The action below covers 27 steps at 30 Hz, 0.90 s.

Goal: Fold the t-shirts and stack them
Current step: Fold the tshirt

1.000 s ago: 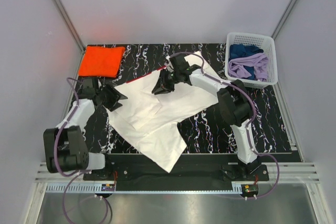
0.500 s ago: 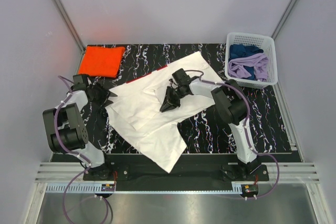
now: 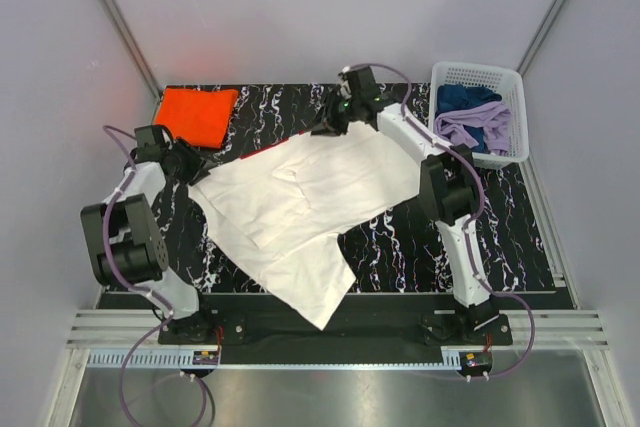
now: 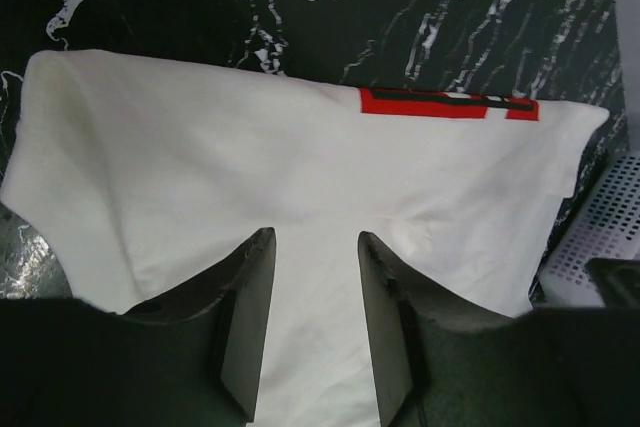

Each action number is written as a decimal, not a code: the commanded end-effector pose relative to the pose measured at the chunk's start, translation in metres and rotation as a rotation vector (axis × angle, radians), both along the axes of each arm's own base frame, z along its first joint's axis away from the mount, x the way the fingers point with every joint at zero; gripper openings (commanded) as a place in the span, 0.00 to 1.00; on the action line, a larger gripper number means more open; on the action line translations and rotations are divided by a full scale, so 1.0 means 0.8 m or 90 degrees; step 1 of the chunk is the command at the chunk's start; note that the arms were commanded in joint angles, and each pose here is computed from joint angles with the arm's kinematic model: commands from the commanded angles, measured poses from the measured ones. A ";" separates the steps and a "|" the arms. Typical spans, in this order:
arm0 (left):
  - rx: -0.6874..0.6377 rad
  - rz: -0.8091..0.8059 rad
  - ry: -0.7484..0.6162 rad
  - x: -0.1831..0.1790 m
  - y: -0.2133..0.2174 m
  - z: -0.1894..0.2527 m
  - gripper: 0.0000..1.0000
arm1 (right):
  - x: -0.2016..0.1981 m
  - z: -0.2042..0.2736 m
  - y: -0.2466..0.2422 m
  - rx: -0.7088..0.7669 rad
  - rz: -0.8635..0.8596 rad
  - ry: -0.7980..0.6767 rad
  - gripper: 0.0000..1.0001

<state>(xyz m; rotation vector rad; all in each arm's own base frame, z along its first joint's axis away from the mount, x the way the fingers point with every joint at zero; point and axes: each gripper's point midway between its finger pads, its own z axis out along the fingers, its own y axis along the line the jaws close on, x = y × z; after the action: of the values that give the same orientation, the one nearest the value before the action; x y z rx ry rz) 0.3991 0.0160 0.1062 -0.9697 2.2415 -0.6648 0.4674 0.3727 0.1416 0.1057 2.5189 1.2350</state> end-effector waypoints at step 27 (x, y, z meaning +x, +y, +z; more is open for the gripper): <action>0.086 0.137 0.231 -0.027 0.158 -0.100 0.38 | 0.239 -0.097 -0.193 -0.124 -0.225 -0.171 0.30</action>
<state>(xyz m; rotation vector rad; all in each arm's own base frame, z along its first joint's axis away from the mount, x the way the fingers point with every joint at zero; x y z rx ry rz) 0.3806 0.1163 0.0241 -1.3727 2.3704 -0.4129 0.6424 0.2106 0.0292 0.3076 2.3506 0.7640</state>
